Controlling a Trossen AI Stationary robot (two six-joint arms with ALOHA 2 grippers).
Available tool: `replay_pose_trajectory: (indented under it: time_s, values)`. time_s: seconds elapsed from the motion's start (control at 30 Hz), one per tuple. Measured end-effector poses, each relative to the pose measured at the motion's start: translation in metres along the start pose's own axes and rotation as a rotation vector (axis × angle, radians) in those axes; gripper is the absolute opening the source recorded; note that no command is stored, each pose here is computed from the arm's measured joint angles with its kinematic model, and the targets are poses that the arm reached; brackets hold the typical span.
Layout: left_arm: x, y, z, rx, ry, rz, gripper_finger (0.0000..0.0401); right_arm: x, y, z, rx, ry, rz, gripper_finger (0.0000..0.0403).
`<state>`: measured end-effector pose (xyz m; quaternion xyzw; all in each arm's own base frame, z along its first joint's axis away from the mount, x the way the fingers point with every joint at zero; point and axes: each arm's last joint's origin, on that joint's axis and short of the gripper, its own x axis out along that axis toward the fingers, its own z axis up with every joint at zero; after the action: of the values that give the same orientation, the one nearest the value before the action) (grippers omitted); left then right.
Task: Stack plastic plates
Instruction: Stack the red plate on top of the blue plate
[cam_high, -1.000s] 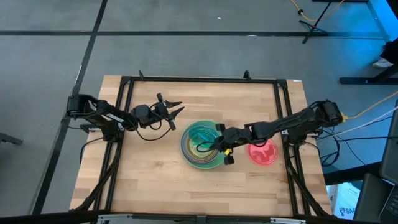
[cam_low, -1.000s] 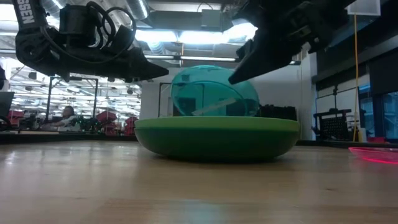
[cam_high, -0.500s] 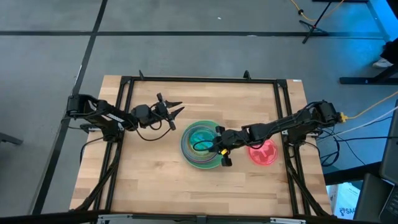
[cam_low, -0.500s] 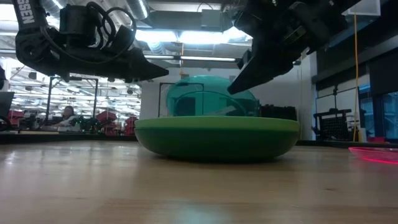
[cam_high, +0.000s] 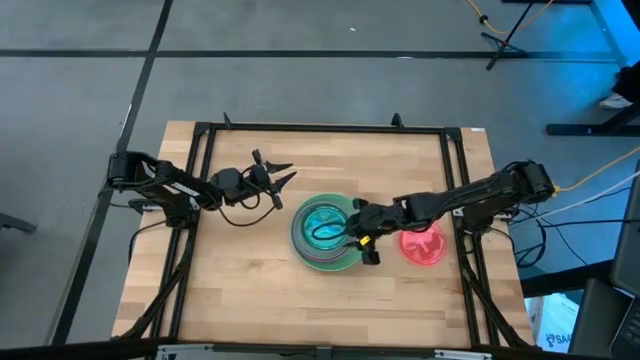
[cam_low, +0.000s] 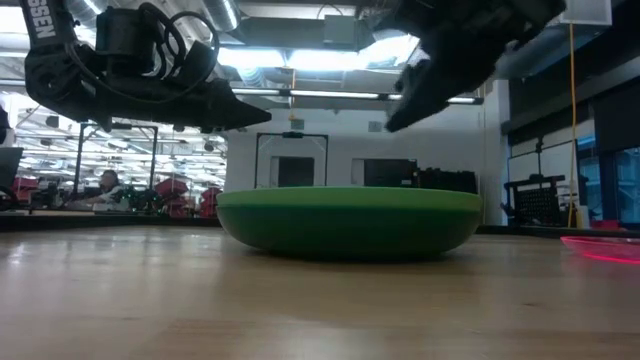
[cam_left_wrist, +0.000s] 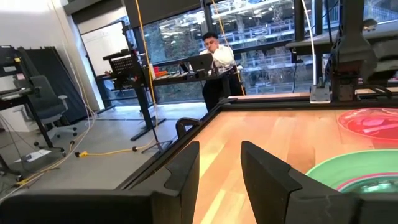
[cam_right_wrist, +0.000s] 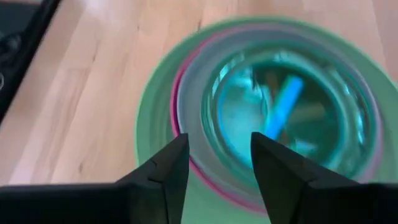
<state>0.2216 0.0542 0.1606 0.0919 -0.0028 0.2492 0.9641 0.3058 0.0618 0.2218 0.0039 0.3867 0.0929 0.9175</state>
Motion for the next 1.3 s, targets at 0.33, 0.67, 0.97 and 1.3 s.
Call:
replay_pose_trajectory:
  time_s: [0.33, 0.67, 0.97, 1.3]
  values:
    - [0.000, 0.000, 0.000, 0.000, 0.000, 0.000, 0.0112, -0.065, -0.004, -0.030, 0.160, 0.298, -0.158, 0.0152]
    - [0.000, 0.000, 0.000, 0.000, -0.003, 0.000, 0.0112, -0.087, -0.043, -0.100, 0.392, 0.572, -0.258, 0.0115]
    - [0.000, -0.001, 0.001, 0.009, -0.012, -0.040, 0.0112, -0.075, -0.071, -0.124, 0.555, 0.630, -0.143, 0.0108]
    - [0.000, -0.002, 0.000, 0.004, -0.008, -0.054, 0.0112, -0.056, -0.089, -0.140, 0.613, 0.808, -0.117, 0.0154]
